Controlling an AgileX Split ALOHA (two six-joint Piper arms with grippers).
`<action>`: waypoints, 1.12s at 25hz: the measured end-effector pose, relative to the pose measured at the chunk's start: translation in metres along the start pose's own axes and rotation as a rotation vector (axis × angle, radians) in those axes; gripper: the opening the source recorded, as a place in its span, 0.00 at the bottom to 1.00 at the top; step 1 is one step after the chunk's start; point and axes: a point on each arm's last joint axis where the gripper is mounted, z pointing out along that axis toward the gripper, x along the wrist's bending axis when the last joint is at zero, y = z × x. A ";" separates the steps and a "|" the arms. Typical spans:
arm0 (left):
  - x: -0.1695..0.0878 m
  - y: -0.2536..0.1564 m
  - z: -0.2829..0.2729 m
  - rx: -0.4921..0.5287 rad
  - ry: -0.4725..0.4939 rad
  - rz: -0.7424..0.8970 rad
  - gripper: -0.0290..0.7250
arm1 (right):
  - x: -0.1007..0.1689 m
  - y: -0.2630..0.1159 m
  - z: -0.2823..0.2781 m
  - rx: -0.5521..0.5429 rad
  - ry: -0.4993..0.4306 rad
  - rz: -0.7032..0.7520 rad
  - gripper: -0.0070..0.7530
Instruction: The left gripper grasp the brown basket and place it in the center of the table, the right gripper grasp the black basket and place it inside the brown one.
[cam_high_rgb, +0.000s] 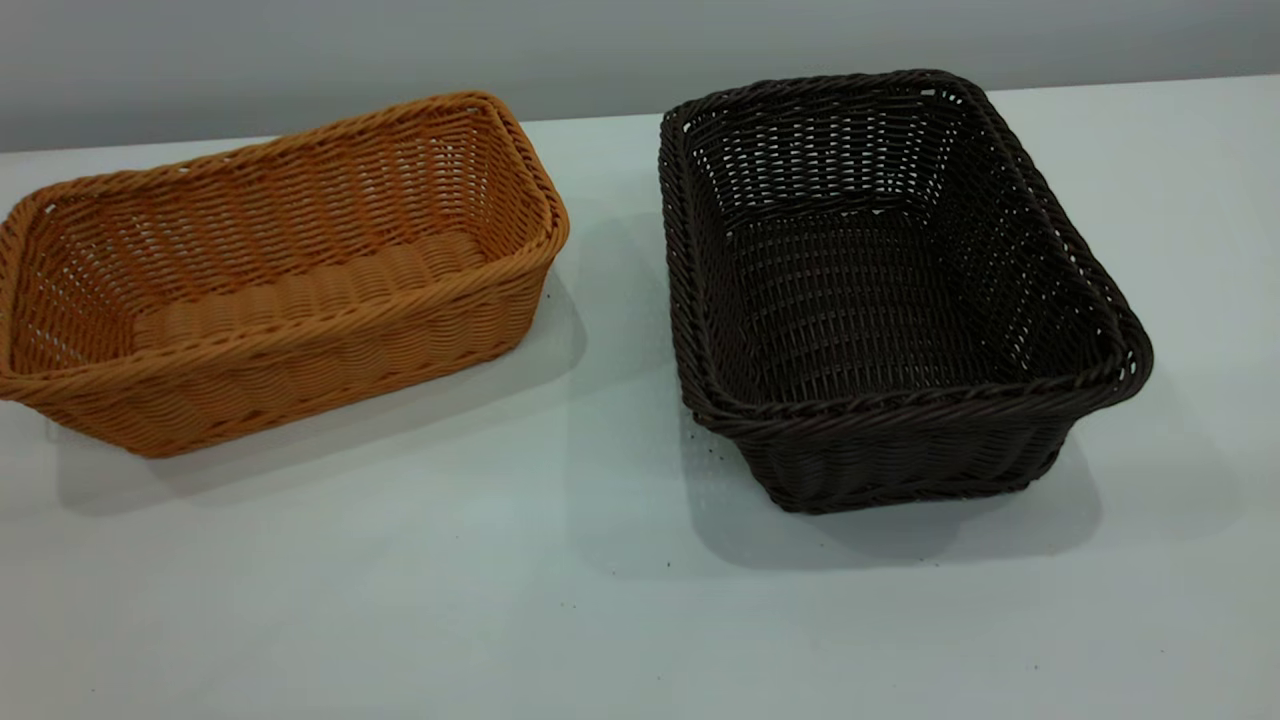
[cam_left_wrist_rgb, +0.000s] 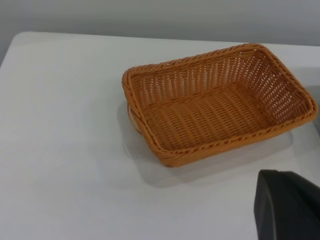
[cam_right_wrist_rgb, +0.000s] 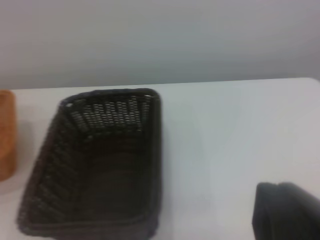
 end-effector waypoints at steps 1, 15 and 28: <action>0.000 0.001 0.001 0.007 -0.001 -0.001 0.04 | 0.000 0.001 0.001 0.005 0.008 0.001 0.01; -0.009 0.051 0.003 0.023 -0.084 0.129 0.04 | 0.003 0.020 0.021 -0.019 0.143 0.011 0.09; -0.009 0.075 0.097 0.283 -0.123 0.426 0.07 | -0.010 0.062 0.082 0.110 0.309 0.058 0.43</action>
